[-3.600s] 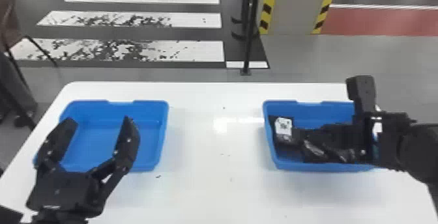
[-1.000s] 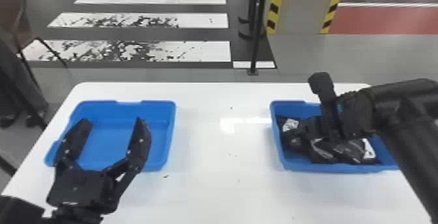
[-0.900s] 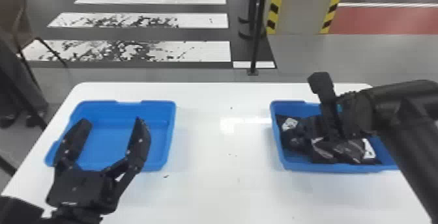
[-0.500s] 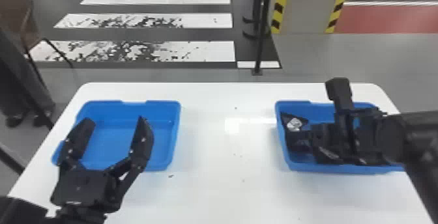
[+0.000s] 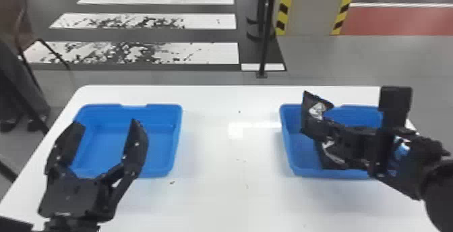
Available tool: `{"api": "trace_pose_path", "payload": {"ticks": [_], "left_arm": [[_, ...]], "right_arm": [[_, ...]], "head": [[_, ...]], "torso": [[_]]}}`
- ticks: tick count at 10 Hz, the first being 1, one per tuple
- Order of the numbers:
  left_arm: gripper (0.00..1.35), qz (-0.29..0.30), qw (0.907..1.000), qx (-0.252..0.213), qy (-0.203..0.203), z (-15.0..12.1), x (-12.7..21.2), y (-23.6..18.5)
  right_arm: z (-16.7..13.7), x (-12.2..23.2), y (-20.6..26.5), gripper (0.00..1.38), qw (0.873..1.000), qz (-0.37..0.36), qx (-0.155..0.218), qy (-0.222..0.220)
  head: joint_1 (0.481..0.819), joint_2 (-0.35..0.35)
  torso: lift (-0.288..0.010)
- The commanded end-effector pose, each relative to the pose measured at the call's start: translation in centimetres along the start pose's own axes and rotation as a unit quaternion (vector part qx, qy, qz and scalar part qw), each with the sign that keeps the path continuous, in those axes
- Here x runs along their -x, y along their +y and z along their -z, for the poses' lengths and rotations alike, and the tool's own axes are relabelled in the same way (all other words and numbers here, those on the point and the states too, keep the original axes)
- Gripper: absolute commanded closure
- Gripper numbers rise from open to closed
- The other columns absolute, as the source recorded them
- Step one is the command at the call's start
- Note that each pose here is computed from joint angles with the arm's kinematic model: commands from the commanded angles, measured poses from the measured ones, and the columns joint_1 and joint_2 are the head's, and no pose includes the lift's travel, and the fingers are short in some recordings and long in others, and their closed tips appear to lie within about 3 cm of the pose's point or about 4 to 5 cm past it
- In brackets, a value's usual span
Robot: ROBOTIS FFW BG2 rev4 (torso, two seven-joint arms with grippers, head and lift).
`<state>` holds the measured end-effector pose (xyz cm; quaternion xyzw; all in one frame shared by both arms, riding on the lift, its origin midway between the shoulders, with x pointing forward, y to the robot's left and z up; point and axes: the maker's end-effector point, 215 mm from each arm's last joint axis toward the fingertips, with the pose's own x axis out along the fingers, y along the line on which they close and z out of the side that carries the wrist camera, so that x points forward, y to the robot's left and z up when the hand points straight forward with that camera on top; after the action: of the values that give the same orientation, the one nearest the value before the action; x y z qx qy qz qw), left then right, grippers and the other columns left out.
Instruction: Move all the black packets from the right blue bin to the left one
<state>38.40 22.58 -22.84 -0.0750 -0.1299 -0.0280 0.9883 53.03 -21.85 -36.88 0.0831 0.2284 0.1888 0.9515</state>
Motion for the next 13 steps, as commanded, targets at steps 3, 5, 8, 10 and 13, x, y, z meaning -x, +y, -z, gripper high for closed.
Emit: {"api": "trace_pose_path", "payload": {"ticks": [3, 5, 8, 10, 13], "left_arm": [[0.1, 0.007, 0.9999, 0.012, 0.003, 0.3, -0.5, -0.9], [0.1, 0.022, 0.9994, 0.022, 0.015, 1.0, -0.9, -1.9], [0.13, 0.055, 0.9967, 0.042, 0.042, 2.6, -1.8, -4.3], [0.13, 0.079, 0.9937, 0.046, 0.064, 3.8, -2.3, -5.7], [0.13, 0.084, 0.9929, 0.049, 0.069, 4.3, -2.3, -6.0]], "right_arm": [[-5.6, -1.3, 10.3, 1.13, 0.981, -0.152, 0.006, -0.124], [-3.7, -2.2, 18.5, 1.13, 0.963, -0.243, -0.006, -0.114], [-1.2, -2.7, 26.1, 1.13, 0.944, -0.316, -0.016, -0.092], [-0.2, -2.3, 30.3, 1.13, 0.932, -0.353, -0.01, -0.082], [1.4, -1.6, 34.1, 1.13, 0.919, -0.389, -0.015, -0.063]], "head": [[0.695, 0.033], [0.695, 0.116], [0.695, 0.228], [0.695, 0.261], [0.695, 0.308]], "torso": [[-0.14], [-0.14], [-0.14], [-0.14], [-0.14]]}}
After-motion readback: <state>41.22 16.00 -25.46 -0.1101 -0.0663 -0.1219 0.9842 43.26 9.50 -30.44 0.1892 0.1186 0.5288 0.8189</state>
